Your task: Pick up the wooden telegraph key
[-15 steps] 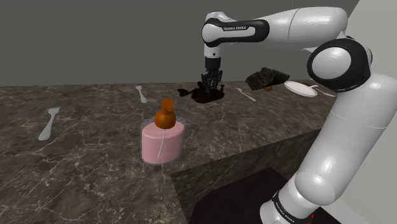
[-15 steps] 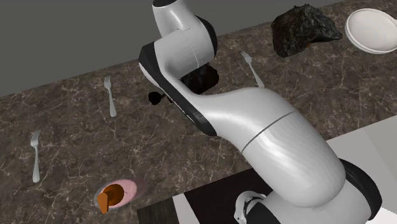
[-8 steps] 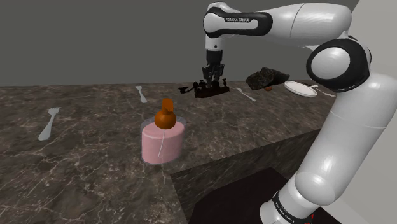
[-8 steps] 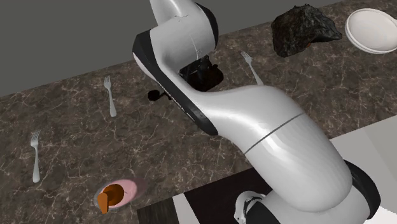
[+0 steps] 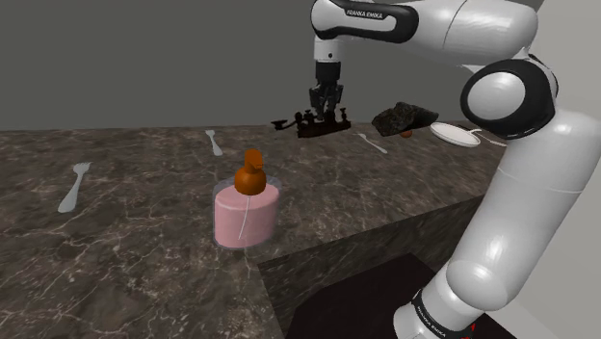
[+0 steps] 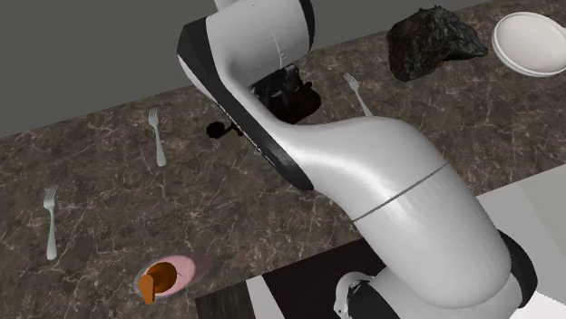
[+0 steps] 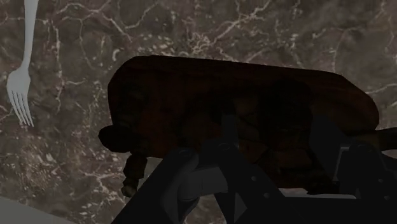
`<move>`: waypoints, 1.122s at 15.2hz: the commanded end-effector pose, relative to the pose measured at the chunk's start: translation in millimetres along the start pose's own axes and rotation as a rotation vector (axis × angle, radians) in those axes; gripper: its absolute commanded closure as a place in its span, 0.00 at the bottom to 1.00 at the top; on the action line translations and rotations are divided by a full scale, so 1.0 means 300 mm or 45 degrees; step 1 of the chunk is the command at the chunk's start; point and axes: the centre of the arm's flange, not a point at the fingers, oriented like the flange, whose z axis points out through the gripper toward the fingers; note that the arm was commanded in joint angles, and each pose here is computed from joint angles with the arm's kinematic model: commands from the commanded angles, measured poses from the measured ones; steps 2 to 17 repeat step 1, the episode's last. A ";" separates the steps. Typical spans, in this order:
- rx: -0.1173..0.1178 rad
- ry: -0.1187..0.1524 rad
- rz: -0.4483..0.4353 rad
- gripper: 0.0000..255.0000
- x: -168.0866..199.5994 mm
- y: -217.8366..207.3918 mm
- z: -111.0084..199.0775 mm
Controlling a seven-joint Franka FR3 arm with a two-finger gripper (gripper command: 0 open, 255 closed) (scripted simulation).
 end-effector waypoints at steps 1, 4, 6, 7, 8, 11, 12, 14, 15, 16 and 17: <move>0.000 0.001 0.000 1.00 -0.004 0.001 -0.011; 0.000 0.001 0.000 1.00 -0.004 0.001 -0.011; 0.000 0.001 0.000 1.00 -0.004 0.001 -0.011; 0.000 0.001 0.000 1.00 -0.004 0.001 -0.011; 0.000 0.001 0.000 1.00 -0.004 0.001 -0.011; 0.000 0.001 0.000 1.00 -0.004 0.001 -0.011; 0.000 0.001 0.000 1.00 -0.004 0.001 -0.011; 0.000 0.001 0.000 1.00 -0.004 0.001 -0.011; 0.000 0.001 0.000 1.00 -0.004 0.001 -0.011; 0.000 0.001 0.000 1.00 -0.004 0.001 -0.011; 0.000 0.001 0.000 1.00 -0.004 0.001 -0.011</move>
